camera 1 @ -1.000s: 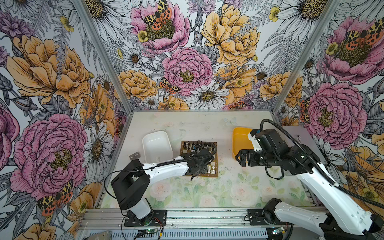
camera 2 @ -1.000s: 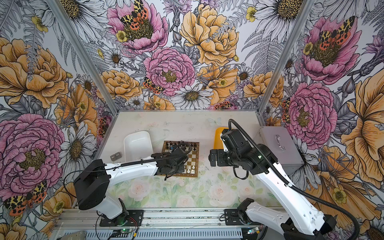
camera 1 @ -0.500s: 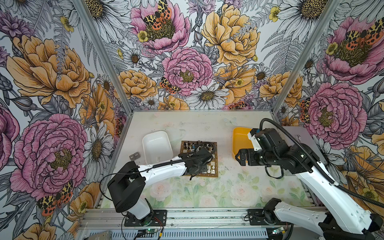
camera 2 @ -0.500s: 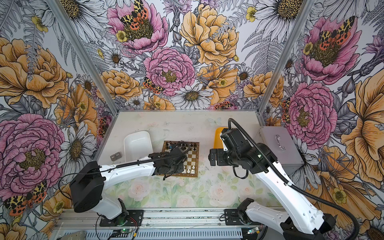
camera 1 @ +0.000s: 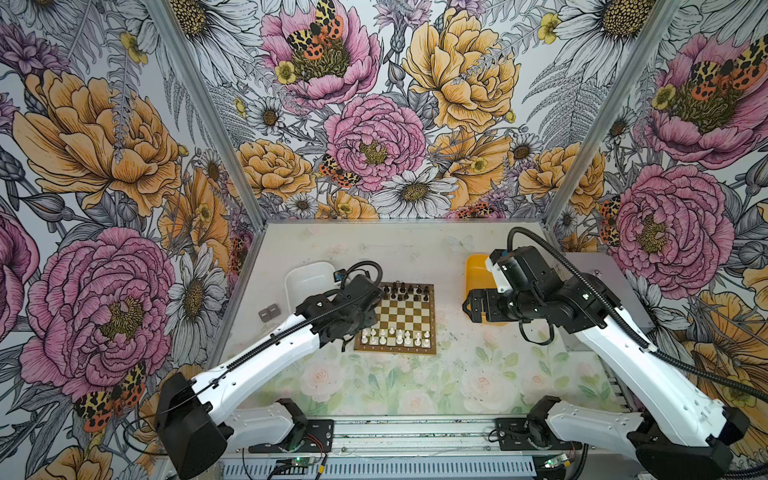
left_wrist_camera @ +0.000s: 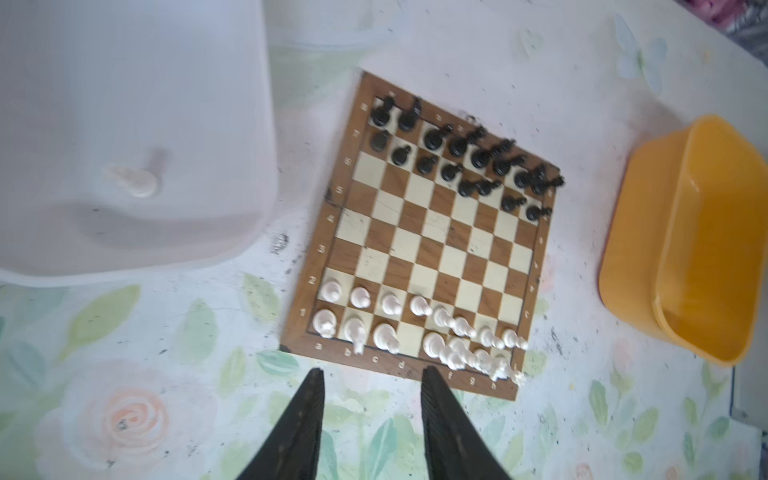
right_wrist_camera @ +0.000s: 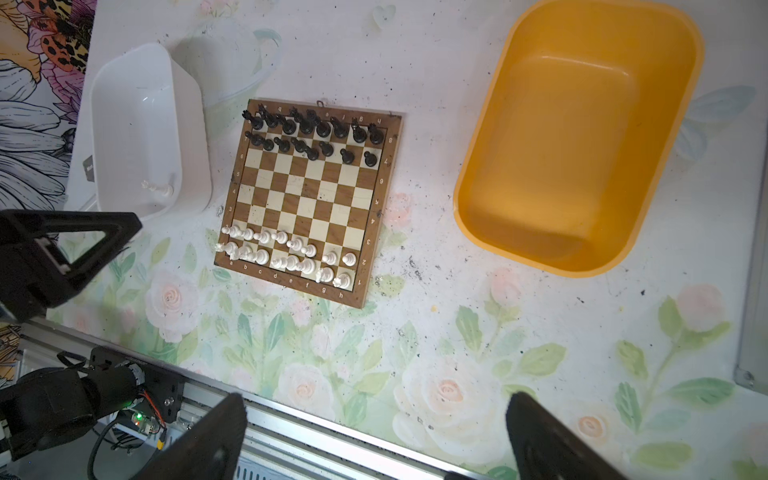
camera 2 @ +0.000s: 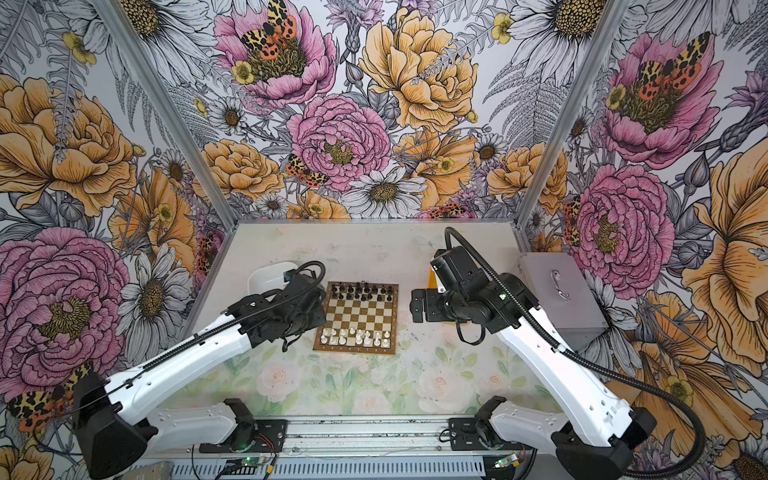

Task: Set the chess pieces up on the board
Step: 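Return the open left gripper over the white tub while the right arm swings back, then lower the left gripper into the white tub around the last white piece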

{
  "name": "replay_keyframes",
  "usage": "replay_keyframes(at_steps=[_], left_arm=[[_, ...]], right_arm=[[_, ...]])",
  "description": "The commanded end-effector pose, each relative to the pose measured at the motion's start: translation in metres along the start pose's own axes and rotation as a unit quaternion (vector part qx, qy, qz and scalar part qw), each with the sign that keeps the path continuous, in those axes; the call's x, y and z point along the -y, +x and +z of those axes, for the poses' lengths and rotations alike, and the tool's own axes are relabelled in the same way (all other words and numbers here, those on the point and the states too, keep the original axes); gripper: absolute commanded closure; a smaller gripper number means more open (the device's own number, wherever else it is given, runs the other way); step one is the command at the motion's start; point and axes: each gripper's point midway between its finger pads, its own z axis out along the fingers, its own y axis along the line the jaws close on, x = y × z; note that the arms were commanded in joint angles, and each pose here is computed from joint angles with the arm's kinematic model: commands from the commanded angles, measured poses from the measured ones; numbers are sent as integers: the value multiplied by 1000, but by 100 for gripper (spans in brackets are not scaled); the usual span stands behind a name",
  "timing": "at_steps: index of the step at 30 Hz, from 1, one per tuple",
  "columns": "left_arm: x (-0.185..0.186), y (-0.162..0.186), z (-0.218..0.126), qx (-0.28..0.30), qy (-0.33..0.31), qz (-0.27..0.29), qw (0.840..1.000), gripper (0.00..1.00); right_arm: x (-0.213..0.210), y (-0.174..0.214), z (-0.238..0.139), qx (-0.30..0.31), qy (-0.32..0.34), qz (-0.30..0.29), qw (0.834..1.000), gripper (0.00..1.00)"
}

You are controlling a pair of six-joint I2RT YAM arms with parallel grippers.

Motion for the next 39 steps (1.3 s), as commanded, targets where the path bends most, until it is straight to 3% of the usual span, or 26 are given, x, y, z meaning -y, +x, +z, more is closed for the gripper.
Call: replay_keyframes(at_steps=[1, 5, 12, 25, 39], left_arm=[[-62, -3, 2, -10, -74, -7, 997, 59], [-102, -9, 12, -21, -111, -31, 993, 59], [-130, -15, 39, -45, -134, -47, 989, 61], [-122, -45, 78, -71, -110, -54, 990, 66], [-117, -50, 97, -92, -109, -41, 989, 67]], right_arm=[[-19, -23, 3, 26, -26, -16, 999, 0], [-32, -37, 18, 23, -35, -22, 999, 0], [-48, -59, 42, 15, -43, -24, 999, 0], [-63, -83, 61, 9, -42, -25, 999, 0], [-57, -87, 63, 12, -33, -16, 999, 0]])
